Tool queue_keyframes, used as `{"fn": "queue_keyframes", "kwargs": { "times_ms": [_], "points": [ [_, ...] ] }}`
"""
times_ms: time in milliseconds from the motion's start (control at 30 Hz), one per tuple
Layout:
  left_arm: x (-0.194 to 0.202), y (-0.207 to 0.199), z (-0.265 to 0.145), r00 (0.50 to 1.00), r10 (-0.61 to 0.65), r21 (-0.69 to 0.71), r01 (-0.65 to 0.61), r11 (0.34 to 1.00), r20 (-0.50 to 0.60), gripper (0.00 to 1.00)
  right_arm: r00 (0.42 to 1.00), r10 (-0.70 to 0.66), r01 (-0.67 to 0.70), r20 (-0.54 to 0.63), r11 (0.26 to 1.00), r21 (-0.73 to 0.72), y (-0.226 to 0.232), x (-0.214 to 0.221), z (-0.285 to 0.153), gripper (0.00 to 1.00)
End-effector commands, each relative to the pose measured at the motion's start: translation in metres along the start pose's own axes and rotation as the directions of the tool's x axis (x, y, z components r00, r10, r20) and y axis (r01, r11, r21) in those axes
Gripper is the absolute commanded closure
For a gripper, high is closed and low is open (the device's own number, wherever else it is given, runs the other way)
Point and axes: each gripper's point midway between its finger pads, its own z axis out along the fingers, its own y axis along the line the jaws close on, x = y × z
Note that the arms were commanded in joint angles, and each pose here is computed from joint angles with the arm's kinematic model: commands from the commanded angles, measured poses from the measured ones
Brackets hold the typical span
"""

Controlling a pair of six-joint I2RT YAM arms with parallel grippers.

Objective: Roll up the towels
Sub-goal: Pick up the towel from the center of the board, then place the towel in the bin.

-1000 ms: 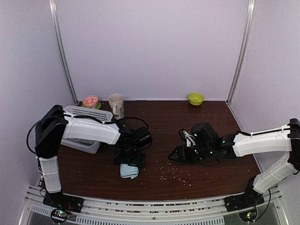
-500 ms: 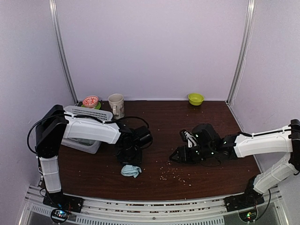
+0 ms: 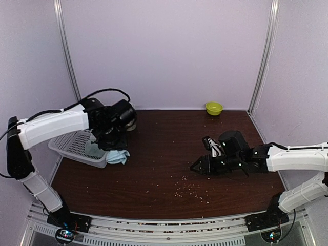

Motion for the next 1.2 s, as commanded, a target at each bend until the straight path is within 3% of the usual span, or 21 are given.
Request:
{"fn": "queue_keyframes", "kwargs": {
  "times_ms": [0, 200, 400, 567, 733, 900, 1167],
  "points": [
    [-0.042, 0.078, -0.049, 0.99, -0.078, -0.141, 0.095, 0.985, 0.118, 1.0, 0.999, -0.039, 0.038, 0.014, 0.998, 0.04, -0.008, -0.003, -0.007, 0.53],
    [-0.066, 0.155, -0.05, 0.947, -0.288, -0.238, 0.316, 0.919, 0.144, 1.0, 0.999, -0.044, 0.044, -0.018, 0.999, 0.022, -0.011, -0.004, -0.002, 0.53],
    [-0.067, 0.204, -0.024, 0.824, -0.556, -0.367, 0.553, 0.748, 0.107, 1.0, 0.998, -0.041, 0.041, -0.051, 0.999, 0.003, -0.016, -0.008, 0.003, 0.53],
    [-0.081, 0.2, 0.005, 0.722, -0.686, -0.421, 0.653, 0.63, 0.091, 1.0, 0.997, -0.038, 0.037, -0.063, 0.999, -0.005, -0.02, -0.013, 0.001, 0.53],
    [-0.093, 0.185, 0.036, 0.66, -0.746, -0.441, 0.698, 0.565, 0.088, 1.0, 0.997, -0.026, 0.027, -0.066, 1.0, 0.0, -0.027, -0.016, -0.004, 0.53],
    [-0.073, 0.174, 0.065, 0.603, -0.796, -0.463, 0.721, 0.516, 0.05, 1.0, 0.998, -0.025, 0.026, -0.066, 1.0, 0.011, -0.031, -0.017, -0.008, 0.53],
    [-0.044, 0.169, 0.082, 0.578, -0.815, -0.488, 0.724, 0.488, 0.042, 1.0, 0.997, -0.02, 0.022, -0.08, 1.0, 0.016, -0.035, -0.019, -0.005, 0.53]
  ]
}}
